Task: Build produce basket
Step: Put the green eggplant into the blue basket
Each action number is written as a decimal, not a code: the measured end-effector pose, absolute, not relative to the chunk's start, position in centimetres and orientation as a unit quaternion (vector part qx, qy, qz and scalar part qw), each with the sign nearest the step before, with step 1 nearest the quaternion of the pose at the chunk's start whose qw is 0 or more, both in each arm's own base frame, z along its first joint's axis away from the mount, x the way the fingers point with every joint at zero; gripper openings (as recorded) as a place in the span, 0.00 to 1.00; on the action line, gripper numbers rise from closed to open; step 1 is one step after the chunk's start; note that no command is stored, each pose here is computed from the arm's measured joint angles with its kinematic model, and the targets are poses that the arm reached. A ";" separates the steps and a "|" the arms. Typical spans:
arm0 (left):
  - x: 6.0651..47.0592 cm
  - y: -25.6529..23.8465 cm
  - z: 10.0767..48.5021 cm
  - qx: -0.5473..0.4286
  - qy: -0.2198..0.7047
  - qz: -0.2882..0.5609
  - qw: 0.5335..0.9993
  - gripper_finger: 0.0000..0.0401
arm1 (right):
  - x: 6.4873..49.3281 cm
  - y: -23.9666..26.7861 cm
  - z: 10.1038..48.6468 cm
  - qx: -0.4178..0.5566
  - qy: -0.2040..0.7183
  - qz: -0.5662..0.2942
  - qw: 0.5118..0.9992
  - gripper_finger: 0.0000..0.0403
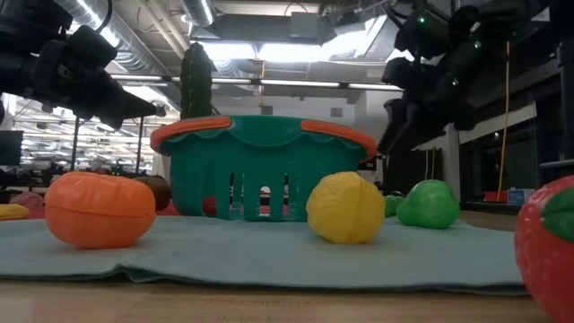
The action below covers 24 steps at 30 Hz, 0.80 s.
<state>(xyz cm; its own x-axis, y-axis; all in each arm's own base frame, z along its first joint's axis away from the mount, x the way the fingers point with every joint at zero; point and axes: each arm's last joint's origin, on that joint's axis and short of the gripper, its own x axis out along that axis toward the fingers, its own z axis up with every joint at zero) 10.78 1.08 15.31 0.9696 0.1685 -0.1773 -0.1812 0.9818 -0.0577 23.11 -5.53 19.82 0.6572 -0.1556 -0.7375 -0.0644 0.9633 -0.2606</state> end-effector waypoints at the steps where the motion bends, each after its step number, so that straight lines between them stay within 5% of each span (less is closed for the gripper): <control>1: 10.8 1.1 15.3 -0.037 0.086 0.088 0.992 0.02 | 23.2 -5.5 20.1 -0.133 0.417 -0.023 0.899 0.52; 24: 10.8 1.1 15.3 -0.037 0.086 0.089 0.992 0.02 | 23.4 -5.5 19.9 -0.151 0.450 -0.002 0.880 0.49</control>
<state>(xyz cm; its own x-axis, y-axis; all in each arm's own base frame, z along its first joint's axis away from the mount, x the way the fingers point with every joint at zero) 10.78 1.08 15.31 0.9695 0.1693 -0.1774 -0.1819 0.9817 -0.0571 23.39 -5.48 19.95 0.5953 -0.1382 -0.7915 -0.1327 0.9547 -0.2664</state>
